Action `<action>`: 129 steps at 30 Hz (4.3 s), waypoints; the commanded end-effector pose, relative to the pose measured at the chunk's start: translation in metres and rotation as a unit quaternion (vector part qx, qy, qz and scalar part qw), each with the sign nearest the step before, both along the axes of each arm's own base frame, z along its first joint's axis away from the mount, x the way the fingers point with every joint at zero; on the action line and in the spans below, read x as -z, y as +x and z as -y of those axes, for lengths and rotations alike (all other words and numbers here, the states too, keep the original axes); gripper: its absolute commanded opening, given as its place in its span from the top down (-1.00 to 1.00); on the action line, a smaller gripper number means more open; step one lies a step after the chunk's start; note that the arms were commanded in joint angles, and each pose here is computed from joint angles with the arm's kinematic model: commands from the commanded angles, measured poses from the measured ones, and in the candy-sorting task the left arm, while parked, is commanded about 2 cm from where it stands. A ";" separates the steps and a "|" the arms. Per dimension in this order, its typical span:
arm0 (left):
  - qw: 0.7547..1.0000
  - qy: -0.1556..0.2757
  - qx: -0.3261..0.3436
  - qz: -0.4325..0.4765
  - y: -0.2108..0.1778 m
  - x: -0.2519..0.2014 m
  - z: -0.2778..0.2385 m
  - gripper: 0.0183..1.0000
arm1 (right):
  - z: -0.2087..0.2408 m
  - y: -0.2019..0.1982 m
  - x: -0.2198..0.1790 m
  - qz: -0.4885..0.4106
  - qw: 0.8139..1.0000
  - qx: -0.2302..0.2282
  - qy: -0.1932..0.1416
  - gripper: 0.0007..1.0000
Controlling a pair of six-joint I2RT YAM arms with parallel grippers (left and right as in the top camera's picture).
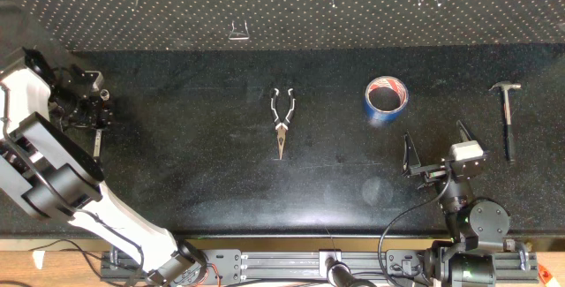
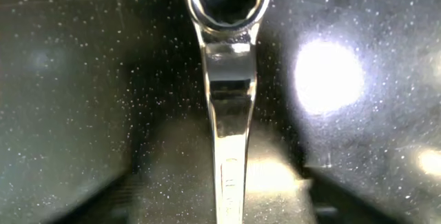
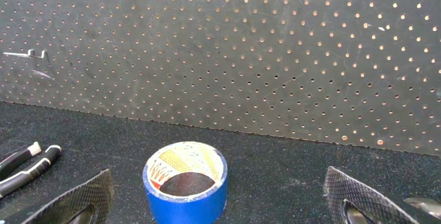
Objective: Place Tools Onto Pegboard
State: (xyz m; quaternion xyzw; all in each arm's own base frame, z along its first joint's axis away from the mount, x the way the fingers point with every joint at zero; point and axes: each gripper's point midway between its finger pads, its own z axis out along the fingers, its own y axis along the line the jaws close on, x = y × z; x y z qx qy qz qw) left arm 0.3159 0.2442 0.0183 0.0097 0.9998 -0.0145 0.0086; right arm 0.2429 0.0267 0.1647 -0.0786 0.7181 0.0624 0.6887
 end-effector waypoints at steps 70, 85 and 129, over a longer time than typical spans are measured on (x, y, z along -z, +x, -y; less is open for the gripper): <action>0.886 0.114 -0.017 0.450 0.043 -0.168 0.166 0.98 | -0.001 0.000 0.001 -0.001 1.000 -0.003 0.007 -0.99; 0.852 0.117 -0.008 0.510 0.071 -0.191 0.175 0.98 | -0.001 0.000 0.001 -0.001 1.000 -0.003 0.007 -0.99; 0.831 0.090 -0.071 0.544 0.095 -0.212 0.174 0.98 | -0.001 0.000 0.001 -0.001 1.000 -0.003 0.007 -0.99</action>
